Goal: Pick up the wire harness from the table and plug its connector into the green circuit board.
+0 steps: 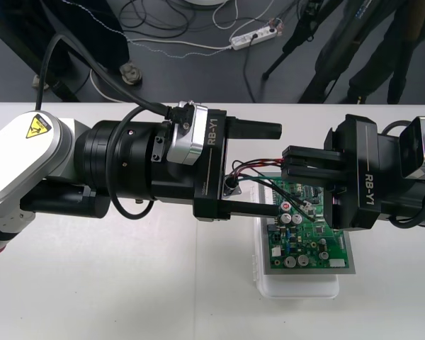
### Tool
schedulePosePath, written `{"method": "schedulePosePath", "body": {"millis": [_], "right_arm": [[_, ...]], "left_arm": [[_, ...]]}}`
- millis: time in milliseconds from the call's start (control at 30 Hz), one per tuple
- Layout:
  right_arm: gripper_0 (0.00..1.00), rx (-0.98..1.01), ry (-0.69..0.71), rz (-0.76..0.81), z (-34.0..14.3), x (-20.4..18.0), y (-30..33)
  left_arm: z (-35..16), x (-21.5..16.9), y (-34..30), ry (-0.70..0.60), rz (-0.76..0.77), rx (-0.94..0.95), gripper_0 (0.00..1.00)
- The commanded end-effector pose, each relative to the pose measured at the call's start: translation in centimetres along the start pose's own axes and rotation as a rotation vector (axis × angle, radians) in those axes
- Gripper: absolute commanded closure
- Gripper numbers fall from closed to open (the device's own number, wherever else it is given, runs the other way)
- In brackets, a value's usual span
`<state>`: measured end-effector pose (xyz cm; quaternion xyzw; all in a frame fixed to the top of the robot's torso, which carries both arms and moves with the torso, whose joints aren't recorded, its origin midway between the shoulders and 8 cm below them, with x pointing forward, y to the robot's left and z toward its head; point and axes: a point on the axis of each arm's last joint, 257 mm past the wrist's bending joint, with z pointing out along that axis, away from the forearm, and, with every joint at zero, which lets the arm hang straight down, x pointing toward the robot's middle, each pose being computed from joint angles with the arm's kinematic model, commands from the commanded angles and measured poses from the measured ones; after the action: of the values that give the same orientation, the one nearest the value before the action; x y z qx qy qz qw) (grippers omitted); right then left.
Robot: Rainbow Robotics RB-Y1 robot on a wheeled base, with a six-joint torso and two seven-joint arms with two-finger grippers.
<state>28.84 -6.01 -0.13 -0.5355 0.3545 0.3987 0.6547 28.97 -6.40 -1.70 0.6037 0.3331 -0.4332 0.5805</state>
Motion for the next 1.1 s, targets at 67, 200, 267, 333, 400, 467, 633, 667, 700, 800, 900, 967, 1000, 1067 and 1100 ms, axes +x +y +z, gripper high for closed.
{"method": "schedulePosePath", "body": {"millis": [67,200,267,333,400,467,633,667,700,800,900,967,1000,1067,1100], "right_arm": [[1.00,-0.033,-0.039,-0.040,0.88,-1.34,1.38],[1.00,-0.033,-0.041,-0.037,0.87,-1.30,1.41],[1.00,-0.034,-0.041,-0.039,0.91,-1.37,1.42],[1.00,-0.032,-0.040,-0.039,0.84,-1.30,1.37],[1.00,-0.033,-0.042,-0.038,0.86,-1.37,1.37],[1.00,-0.035,-0.043,-0.039,0.91,-1.40,1.43],[1.00,-0.035,-0.044,-0.039,0.91,-1.44,1.43],[1.00,-0.034,-0.043,-0.038,0.86,-1.40,1.41],[1.00,-0.033,-0.043,-0.036,0.87,-1.37,1.42],[1.00,-0.033,-0.043,-0.038,0.86,-1.41,1.37],[1.00,-0.032,-0.043,-0.037,0.84,-1.38,1.39],[1.00,-0.035,-0.045,-0.039,0.87,-1.48,1.44],[1.00,-0.035,-0.045,-0.038,0.91,-1.48,1.44],[1.00,-0.035,-0.046,-0.038,0.85,-1.48,1.42],[1.00,-0.038,-0.048,-0.037,0.88,-1.50,1.51]], "left_arm": [[0.56,-0.95,0.96,0.005,0.036,-0.012,0.12],[0.58,-0.96,0.97,0.006,0.037,-0.011,0.12],[0.58,-0.99,0.97,0.005,0.034,-0.011,0.12],[0.56,-1.02,1.02,0.004,0.035,-0.012,0.17],[0.56,-1.05,1.02,0.003,0.034,-0.012,0.25],[0.58,-0.99,0.97,0.005,0.034,-0.011,0.65],[0.56,-1.02,1.02,0.004,0.035,-0.012,1.00],[0.58,-0.99,0.97,0.005,0.034,-0.011,1.00],[0.61,-1.12,1.03,0.002,0.035,-0.011,1.00],[0.62,-1.05,0.96,0.002,0.033,-0.011,1.00],[0.67,-1.15,1.00,-0.001,0.034,-0.012,1.00],[0.74,-1.21,0.99,-0.004,0.033,-0.012,1.00],[0.78,-1.28,0.99,-0.007,0.032,-0.011,1.00],[0.85,-1.32,0.98,-0.009,0.033,-0.011,1.00],[0.89,-1.35,1.01,-0.010,0.033,-0.013,1.00]]}}
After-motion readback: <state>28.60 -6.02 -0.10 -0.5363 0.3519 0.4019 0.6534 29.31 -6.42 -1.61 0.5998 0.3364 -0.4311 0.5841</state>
